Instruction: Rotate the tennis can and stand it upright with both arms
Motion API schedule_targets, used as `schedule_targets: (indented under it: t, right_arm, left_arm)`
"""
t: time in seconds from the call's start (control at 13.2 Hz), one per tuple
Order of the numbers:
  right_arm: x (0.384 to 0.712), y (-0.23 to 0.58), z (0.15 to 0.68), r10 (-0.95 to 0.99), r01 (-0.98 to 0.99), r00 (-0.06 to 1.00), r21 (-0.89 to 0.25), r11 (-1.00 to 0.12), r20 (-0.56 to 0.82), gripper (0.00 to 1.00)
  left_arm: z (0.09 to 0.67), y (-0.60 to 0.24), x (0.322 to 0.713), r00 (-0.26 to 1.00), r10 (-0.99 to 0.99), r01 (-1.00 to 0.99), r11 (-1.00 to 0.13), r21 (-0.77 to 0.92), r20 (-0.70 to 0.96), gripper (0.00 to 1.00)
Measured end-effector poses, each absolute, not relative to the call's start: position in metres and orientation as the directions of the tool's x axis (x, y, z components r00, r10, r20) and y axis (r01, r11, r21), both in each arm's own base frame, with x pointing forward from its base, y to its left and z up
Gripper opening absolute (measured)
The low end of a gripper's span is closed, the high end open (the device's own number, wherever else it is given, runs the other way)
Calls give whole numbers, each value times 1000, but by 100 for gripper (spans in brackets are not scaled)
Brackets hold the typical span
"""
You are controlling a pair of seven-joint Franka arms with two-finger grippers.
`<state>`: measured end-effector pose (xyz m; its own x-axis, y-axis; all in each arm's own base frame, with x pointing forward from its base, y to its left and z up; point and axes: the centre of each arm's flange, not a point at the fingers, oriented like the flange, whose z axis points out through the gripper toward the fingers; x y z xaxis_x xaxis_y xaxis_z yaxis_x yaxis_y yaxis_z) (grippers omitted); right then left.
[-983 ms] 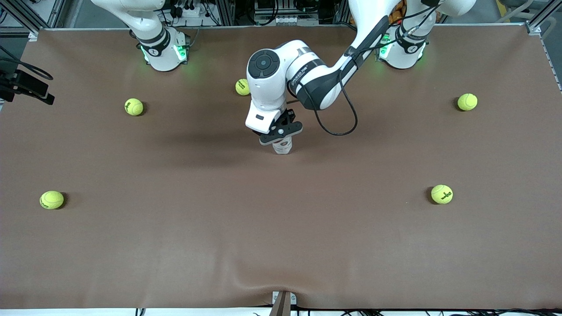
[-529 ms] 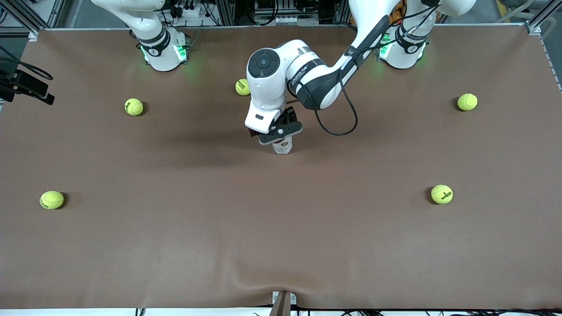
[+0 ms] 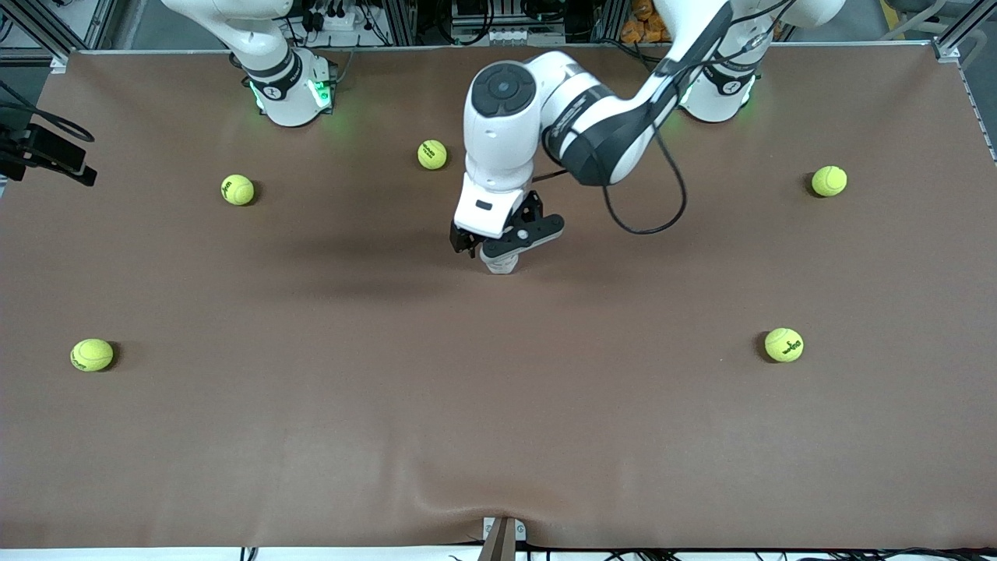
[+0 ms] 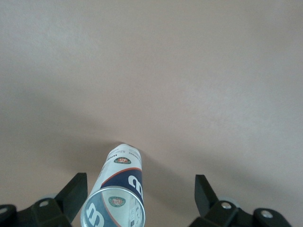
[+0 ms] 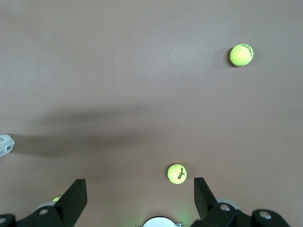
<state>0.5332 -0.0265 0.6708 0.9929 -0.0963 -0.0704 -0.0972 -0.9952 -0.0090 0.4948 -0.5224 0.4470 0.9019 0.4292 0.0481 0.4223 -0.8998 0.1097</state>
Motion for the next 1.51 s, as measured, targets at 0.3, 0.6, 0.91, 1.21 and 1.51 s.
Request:
schedule_targets:
  t: [0.3,0.6,0.91,1.21,1.51]
  right_arm:
    - [533,-26,671,-96,-97,993,-9,-995,-70,100]
    - [533,-26,671,-95,-95,993,-9,-995,-70,100]
    - [533,-25,671,-94,-95,993,-9,-995,-71,100]
    - [533,-25,671,-94,-95,993,-9,-995,-71,100]
    - [533,-25,671,-93,-94,993,-9,-996,-71,100]
  left_arm:
    - [484,-481,522,925,369,358,-926,122,84,100]
    - [511,-413,564,956,274,263,-958,113,102,100]
    - [521,-333,611,963,255,242,-960,139,86,100]
    - [519,-290,629,980,181,172,-979,110,82,100]
    - [516,-205,656,980,190,185,-978,94,52,100]
